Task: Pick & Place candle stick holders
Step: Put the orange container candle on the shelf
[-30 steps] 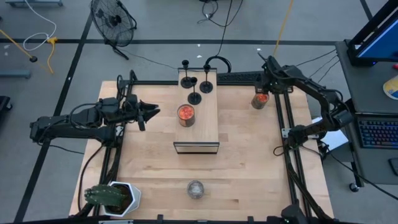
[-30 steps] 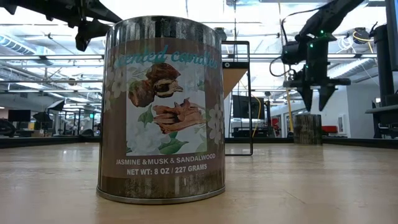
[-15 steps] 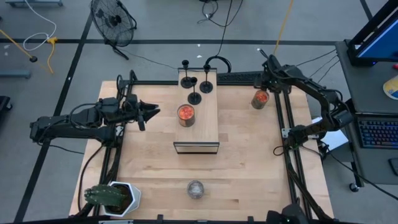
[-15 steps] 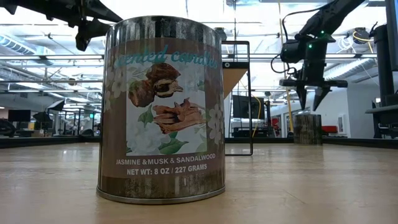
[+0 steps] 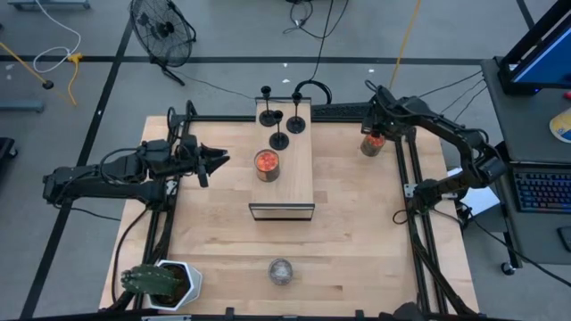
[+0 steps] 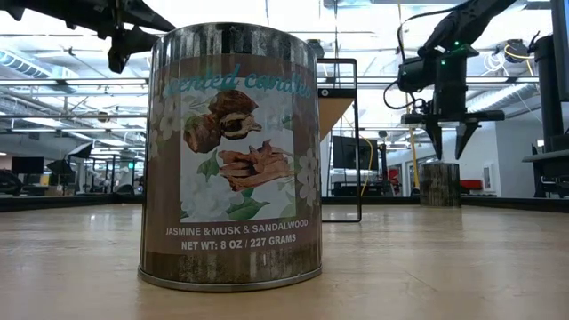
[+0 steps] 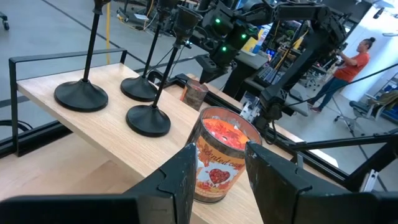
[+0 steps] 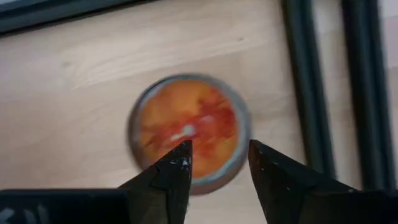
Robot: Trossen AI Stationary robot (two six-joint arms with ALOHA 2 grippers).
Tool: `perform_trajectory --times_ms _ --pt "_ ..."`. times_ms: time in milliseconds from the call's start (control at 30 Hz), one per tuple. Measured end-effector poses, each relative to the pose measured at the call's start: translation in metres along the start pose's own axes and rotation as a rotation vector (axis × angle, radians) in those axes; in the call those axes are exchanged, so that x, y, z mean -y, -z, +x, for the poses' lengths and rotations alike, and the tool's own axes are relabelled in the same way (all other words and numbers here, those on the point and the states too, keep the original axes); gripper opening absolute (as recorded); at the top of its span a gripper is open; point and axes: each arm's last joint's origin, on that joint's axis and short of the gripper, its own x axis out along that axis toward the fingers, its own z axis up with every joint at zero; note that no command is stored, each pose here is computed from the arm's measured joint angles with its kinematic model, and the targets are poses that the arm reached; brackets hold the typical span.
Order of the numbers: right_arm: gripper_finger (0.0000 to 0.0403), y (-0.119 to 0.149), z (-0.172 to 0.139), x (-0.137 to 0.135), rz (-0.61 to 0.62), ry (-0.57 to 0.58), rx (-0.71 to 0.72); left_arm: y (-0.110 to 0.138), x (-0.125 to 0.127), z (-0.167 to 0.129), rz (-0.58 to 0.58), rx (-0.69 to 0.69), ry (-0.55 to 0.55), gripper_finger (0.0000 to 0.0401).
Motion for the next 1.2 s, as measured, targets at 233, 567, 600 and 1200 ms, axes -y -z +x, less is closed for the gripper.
perform_trajectory --times_ms 233,567,600,1200 --pt "0.0153 0.009 -0.001 -0.006 0.030 0.003 -0.011 0.000 0.000 0.000 -0.002 0.000 -0.001 0.0143" --pt "0.0153 0.018 0.001 0.000 0.202 0.115 -0.026 0.000 0.000 0.000 0.001 0.000 -0.001 0.0143" --pt "0.0153 0.019 0.003 0.000 0.221 0.109 -0.021 0.000 0.000 0.000 0.004 0.000 -0.001 0.0143" --pt "0.0129 0.028 0.030 0.011 0.296 0.058 0.024 -0.006 0.001 -0.015 0.010 0.060 0.040 0.0143"
